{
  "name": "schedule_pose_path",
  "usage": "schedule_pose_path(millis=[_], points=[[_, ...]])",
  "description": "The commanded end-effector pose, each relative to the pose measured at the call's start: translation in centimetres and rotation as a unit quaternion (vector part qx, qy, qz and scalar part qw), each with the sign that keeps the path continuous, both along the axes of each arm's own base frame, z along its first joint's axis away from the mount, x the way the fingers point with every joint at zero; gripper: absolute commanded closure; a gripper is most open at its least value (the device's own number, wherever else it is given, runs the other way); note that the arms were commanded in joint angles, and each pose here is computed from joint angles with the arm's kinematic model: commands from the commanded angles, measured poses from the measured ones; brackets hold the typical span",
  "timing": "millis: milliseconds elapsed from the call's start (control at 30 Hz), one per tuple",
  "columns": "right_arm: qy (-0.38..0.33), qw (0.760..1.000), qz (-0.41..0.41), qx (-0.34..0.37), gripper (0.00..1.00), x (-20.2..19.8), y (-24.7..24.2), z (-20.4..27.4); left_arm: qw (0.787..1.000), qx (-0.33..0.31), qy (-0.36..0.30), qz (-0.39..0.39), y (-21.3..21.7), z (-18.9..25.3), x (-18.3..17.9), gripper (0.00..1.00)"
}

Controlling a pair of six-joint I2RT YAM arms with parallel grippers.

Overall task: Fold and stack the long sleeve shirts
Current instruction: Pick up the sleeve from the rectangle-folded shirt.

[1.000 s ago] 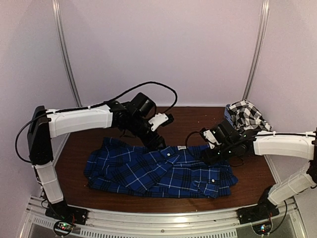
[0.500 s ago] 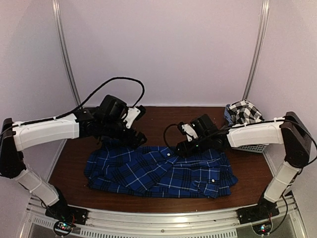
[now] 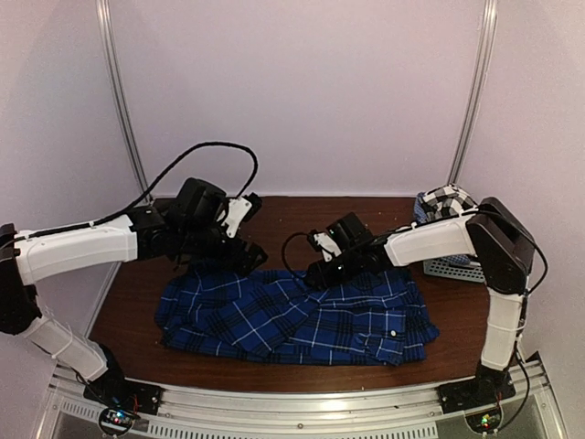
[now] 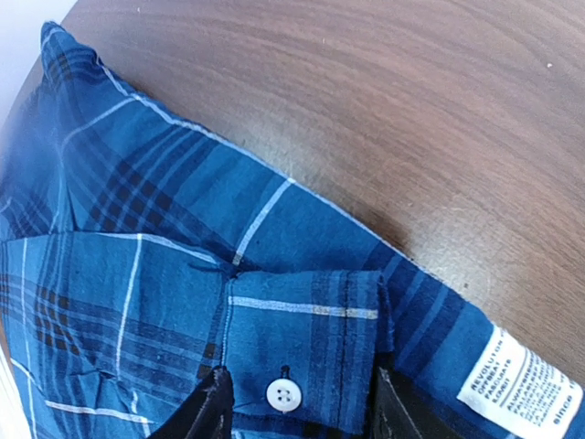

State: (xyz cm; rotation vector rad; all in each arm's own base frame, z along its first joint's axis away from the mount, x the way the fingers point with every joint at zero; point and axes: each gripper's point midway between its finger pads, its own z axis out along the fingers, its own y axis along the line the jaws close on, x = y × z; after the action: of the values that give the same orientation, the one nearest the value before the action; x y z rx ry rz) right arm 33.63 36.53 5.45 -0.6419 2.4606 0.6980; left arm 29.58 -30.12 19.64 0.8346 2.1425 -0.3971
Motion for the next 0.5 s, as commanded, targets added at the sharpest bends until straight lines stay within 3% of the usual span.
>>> schedule_pose_path(millis=[0,200,467], points=[[0.002,1.0,0.012,0.013,0.5,0.3,1.2,-0.1,0.999,-0.022,-0.024,0.014,0.3,1.4,0.7,0.07],[0.003,1.0,0.017,0.02,0.58,0.4,1.7,-0.4,1.0,-0.018,-0.02,0.014,0.4,1.0,0.6,0.07],[-0.004,1.0,0.01,0.027,0.9,0.4,1.5,0.6,0.999,-0.009,-0.022,0.023,0.8,0.5,0.8,0.06]])
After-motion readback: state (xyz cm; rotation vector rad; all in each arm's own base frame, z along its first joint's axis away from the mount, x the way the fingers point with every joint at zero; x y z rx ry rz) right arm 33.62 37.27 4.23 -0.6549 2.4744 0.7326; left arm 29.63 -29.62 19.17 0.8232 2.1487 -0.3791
